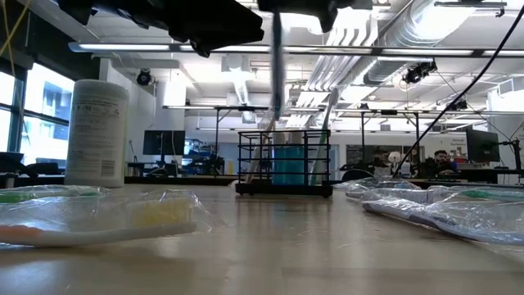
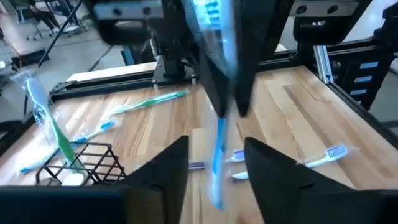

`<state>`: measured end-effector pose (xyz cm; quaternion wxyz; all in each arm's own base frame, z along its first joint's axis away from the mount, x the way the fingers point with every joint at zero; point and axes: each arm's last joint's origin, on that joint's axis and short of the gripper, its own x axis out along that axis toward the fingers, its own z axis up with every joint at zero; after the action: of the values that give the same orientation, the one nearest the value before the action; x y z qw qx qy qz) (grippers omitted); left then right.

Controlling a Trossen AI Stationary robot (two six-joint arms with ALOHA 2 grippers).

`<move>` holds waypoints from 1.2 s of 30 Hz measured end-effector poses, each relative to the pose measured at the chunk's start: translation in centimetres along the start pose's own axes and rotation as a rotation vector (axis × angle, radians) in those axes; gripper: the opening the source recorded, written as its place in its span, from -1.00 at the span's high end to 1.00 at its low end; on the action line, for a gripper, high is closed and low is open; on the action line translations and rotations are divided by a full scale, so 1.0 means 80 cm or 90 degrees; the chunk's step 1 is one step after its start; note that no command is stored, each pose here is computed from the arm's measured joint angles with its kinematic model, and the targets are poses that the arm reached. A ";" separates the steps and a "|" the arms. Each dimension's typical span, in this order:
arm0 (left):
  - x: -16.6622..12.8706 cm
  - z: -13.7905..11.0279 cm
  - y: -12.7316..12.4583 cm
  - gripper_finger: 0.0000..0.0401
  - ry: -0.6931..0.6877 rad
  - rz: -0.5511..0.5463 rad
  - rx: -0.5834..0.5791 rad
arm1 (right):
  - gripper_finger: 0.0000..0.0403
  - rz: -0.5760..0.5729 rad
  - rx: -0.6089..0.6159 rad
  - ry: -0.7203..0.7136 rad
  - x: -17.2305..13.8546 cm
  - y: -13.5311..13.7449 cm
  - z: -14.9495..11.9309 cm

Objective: Pick & Place toothbrushing station
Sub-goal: Put the bottom blue toothbrush into the mesh organizer

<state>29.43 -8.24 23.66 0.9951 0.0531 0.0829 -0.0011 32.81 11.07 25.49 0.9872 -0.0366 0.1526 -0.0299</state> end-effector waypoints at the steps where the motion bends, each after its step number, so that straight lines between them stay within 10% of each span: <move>1: 0.000 0.000 0.000 0.16 0.000 0.000 -0.012 | 0.95 -0.022 -0.001 0.017 -0.006 0.003 -0.002; 11: 0.000 -0.002 0.000 -0.18 0.010 -0.001 -0.035 | 0.95 -0.242 -0.048 0.045 -0.093 0.025 0.006; 21: -0.001 -0.011 0.000 -0.19 0.059 0.001 -0.072 | 0.95 -0.366 0.015 0.044 -0.170 -0.032 -0.030; 30: -0.001 -0.013 0.000 -0.19 0.068 0.003 -0.067 | 0.95 -0.192 0.047 -0.195 -0.182 -0.054 -0.064; 36: -0.001 -0.013 0.000 -0.19 0.067 0.005 -0.067 | 0.95 -0.240 0.051 -0.270 -0.168 -0.084 -0.070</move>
<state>29.20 -8.13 22.64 0.9908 0.0010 0.1350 0.0102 17.97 4.96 24.71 0.9747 -0.0307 -0.0678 -0.2107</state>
